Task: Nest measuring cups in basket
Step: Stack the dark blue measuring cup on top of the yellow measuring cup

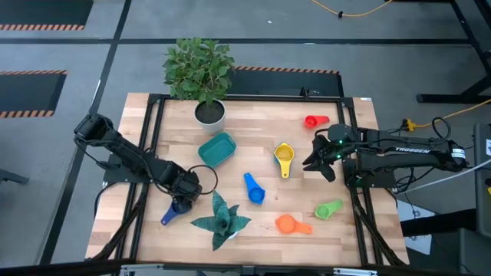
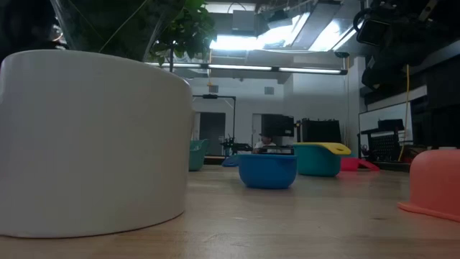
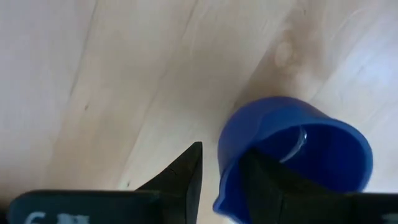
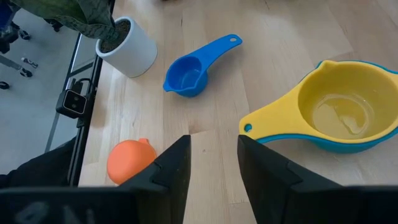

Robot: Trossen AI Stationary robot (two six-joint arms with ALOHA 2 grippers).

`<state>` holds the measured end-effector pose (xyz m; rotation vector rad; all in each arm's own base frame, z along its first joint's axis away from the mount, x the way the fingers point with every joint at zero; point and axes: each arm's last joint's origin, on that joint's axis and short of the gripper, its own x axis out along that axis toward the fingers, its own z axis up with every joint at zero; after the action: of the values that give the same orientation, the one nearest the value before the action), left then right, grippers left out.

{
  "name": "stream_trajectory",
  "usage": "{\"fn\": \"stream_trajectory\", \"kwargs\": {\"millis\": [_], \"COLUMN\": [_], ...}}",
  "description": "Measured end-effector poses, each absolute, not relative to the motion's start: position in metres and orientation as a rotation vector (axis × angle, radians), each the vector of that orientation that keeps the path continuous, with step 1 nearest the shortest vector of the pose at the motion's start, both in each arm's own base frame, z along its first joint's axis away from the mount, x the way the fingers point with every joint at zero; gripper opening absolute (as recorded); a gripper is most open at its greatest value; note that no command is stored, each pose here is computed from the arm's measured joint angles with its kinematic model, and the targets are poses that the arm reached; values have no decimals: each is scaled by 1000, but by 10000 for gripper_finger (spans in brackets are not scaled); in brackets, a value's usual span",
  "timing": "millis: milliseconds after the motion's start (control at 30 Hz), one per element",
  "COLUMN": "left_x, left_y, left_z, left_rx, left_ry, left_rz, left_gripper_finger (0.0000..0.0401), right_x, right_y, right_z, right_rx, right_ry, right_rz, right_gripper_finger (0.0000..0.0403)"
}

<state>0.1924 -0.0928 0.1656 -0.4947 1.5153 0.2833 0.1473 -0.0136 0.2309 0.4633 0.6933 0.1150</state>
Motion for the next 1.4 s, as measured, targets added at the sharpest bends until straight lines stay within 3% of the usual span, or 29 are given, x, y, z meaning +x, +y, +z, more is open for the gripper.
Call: {"fn": "stream_trajectory", "kwargs": {"millis": [333, 567, 700, 967, 1400], "left_x": [195, 199, 202, 221, 264], "left_y": [-90, -85, -81, -65, -29], "left_z": [162, 162, 162, 171, 233], "left_rx": [-669, -689, -700, -698, -597], "left_ry": [1472, 1439, 1409, 1207, 777], "left_rz": [416, 436, 452, 550, 751], "left_gripper_finger": [89, 14, 12, 7, 4], "right_x": [147, 147, 147, 151, 166], "right_y": [-14, -14, -14, -15, -25], "right_z": [231, 231, 231, 235, 254], "right_rx": [459, 453, 428, 407, 353], "right_ry": [693, 693, 690, 629, 359], "right_rz": [116, 119, 128, 100, -144], "right_gripper_finger": [136, 136, 136, 136, 136]}}
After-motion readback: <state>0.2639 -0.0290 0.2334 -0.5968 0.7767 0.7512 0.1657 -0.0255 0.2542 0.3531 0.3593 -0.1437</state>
